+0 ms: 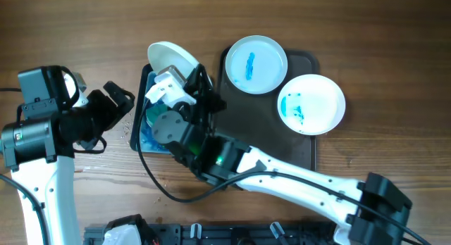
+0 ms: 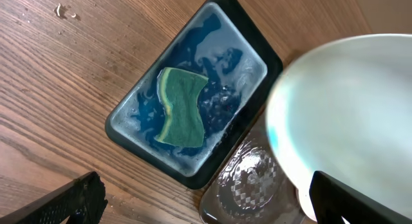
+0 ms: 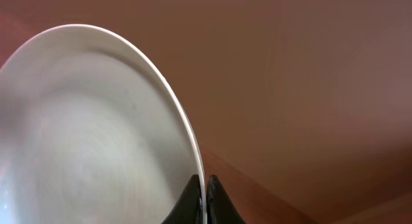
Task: Clean dirty plates on tray and stack at the side
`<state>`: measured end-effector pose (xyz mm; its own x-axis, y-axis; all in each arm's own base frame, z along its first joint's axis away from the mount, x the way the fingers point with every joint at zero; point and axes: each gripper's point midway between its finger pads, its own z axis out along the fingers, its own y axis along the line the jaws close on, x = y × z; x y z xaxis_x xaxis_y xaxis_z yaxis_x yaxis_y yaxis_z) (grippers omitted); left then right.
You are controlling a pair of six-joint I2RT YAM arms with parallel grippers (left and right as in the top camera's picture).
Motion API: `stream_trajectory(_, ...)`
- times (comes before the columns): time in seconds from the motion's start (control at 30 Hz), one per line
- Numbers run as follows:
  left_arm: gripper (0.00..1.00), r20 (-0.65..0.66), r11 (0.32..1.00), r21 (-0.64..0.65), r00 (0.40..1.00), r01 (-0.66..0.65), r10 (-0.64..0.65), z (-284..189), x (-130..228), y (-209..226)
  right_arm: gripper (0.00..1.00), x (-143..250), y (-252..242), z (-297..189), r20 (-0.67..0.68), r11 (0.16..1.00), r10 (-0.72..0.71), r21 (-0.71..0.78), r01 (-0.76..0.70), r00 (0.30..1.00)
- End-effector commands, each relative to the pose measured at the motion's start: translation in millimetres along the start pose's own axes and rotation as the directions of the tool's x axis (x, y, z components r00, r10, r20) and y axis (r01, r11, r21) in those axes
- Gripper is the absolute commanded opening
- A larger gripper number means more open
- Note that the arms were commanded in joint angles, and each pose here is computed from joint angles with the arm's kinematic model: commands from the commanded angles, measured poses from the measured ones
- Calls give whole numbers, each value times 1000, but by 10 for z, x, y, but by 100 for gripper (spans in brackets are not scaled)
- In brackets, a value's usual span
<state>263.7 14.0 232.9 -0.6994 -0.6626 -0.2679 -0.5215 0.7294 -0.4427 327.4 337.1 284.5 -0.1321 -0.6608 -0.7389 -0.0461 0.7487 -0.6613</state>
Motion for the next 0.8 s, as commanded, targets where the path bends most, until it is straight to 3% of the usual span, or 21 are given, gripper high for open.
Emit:
stream_trajectory(0.0,100,12,1000,17,1000,-14,13,-46,-23,-37,4,67,205,45,-11,999,-51,-16,51,999)
stream_trajectory(0.77,100,12,1000,17,1000,-13,13,-46,-23,-37,5,58,206,47,-9,999,-43,-15,43,999)
